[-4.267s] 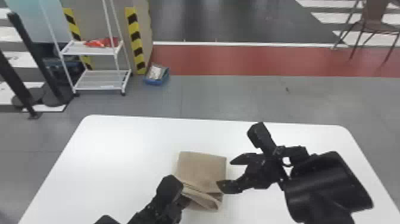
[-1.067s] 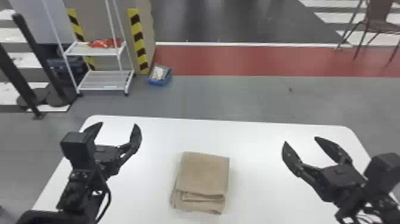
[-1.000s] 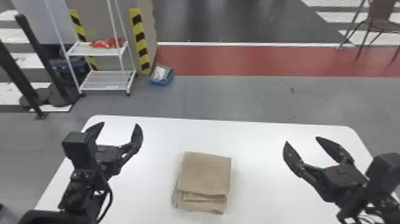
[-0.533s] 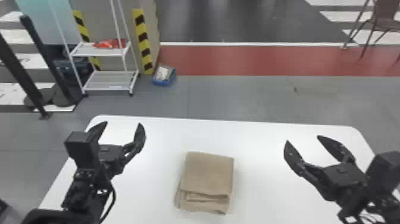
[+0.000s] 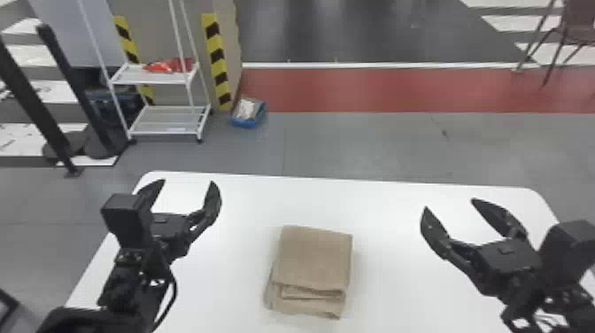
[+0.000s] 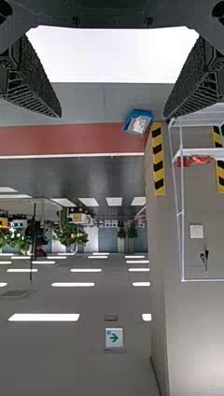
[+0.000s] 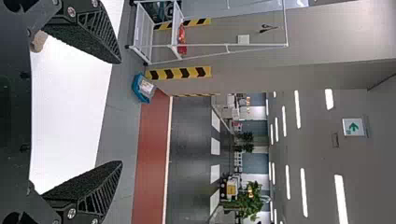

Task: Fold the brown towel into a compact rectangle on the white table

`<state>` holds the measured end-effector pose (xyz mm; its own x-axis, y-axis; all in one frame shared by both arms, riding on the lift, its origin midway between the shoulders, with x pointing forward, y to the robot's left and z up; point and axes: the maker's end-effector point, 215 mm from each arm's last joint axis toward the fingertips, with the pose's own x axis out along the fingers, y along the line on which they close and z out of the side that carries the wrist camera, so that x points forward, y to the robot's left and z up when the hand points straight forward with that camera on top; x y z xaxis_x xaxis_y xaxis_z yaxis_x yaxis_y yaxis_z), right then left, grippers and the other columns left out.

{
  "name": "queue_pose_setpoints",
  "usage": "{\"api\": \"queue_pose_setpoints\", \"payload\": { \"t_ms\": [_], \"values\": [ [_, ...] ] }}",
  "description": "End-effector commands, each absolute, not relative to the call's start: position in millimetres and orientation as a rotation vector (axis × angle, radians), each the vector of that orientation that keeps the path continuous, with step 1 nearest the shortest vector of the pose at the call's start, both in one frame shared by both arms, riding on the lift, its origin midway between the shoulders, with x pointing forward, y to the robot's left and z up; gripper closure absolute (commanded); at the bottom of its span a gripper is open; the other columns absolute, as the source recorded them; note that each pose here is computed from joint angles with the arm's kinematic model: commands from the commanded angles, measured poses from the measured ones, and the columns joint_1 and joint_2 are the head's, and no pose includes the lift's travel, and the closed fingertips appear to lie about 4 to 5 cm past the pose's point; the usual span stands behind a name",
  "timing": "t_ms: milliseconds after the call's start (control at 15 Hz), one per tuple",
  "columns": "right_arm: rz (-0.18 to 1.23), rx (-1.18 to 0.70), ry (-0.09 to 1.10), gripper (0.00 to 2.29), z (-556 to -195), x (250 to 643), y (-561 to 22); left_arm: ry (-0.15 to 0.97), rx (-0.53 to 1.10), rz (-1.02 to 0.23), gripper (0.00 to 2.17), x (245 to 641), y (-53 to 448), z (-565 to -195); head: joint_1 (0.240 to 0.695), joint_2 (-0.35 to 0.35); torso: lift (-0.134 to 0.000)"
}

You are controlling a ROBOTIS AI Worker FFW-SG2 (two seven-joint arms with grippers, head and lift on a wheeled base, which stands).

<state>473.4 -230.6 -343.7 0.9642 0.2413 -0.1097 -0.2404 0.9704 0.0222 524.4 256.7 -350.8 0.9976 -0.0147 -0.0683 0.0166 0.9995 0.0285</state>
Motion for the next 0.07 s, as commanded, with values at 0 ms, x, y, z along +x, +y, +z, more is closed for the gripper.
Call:
{"api": "queue_pose_setpoints", "payload": {
  "t_ms": [0],
  "values": [
    [0.245, 0.009, 0.108, 0.13, -342.4, 474.4, -229.4, 0.068, 0.029, -0.016, 0.09, 524.5, 256.5, -350.6, 0.695, 0.029, 0.0]
  ]
}}
